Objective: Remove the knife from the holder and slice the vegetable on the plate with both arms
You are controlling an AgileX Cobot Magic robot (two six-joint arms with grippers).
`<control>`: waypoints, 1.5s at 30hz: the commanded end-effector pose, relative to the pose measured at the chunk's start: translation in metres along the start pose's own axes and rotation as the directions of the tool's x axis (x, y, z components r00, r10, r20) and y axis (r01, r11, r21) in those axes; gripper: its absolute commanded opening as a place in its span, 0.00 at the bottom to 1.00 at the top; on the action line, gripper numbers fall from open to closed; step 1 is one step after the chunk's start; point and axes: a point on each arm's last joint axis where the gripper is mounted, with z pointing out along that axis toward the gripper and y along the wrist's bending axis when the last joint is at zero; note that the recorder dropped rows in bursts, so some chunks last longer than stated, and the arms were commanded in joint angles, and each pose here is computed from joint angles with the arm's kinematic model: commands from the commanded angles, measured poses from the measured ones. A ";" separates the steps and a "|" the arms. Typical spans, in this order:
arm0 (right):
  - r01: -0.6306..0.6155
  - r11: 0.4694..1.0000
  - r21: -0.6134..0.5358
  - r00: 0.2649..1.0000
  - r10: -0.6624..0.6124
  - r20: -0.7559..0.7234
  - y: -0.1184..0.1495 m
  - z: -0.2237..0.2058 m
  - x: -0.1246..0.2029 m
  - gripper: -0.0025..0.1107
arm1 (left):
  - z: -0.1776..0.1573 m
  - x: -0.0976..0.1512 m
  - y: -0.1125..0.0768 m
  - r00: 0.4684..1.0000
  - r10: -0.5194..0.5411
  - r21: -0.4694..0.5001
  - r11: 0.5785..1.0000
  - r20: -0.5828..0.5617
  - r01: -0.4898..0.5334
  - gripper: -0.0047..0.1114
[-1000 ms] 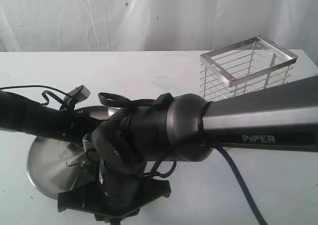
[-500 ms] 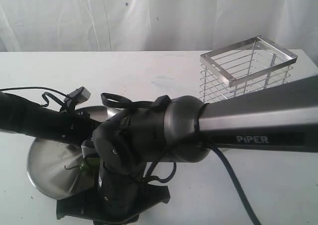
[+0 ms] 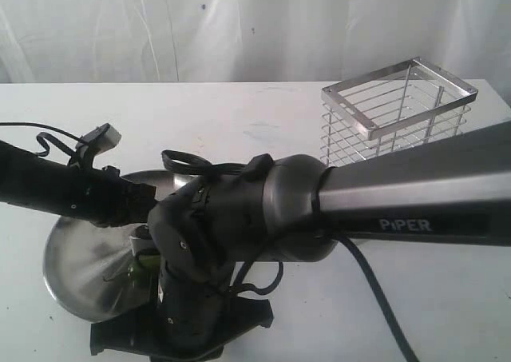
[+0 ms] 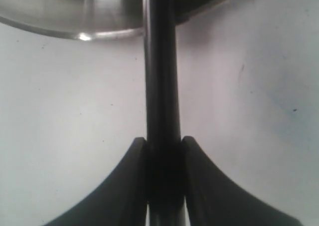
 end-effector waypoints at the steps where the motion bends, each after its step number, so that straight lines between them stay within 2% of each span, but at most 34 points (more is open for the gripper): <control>1: 0.005 1.000 0.000 1.000 -0.005 -0.005 -0.001 -0.001 0.001 0.02 | -0.002 0.009 -0.008 1.000 -0.016 0.077 0.997 -0.026 0.018 0.04; 6: 0.005 1.000 0.008 1.000 -0.005 -0.015 -0.001 -0.001 0.002 0.02 | -0.001 0.010 -0.007 0.999 -0.022 0.077 0.997 -0.029 0.025 0.04; 12: 0.003 1.000 0.008 1.000 -0.003 -0.018 -0.001 -0.001 0.002 0.02 | 0.003 0.012 -0.012 0.999 0.019 0.089 0.996 -0.040 -0.016 0.04; 22: 0.002 1.000 0.018 0.999 -0.002 -0.033 -0.002 -0.001 0.004 0.02 | 0.006 0.013 -0.009 0.998 0.039 0.015 0.999 -0.047 -0.039 0.04; 29: 0.002 1.000 0.017 1.000 -0.002 -0.031 -0.002 -0.001 0.003 0.02 | 0.006 0.023 -0.001 0.998 0.004 -0.059 0.998 -0.056 -0.007 0.04; 37: 0.003 1.000 0.022 0.999 -0.002 -0.037 -0.003 -0.001 0.004 0.02 | 0.006 0.022 -0.001 0.999 0.017 -0.058 0.998 -0.045 -0.019 0.04; 45: 0.025 0.996 0.082 0.996 -0.017 -0.087 -0.008 -0.002 0.008 0.02 | 0.006 0.023 -0.001 0.999 0.017 -0.056 0.998 -0.045 -0.019 0.04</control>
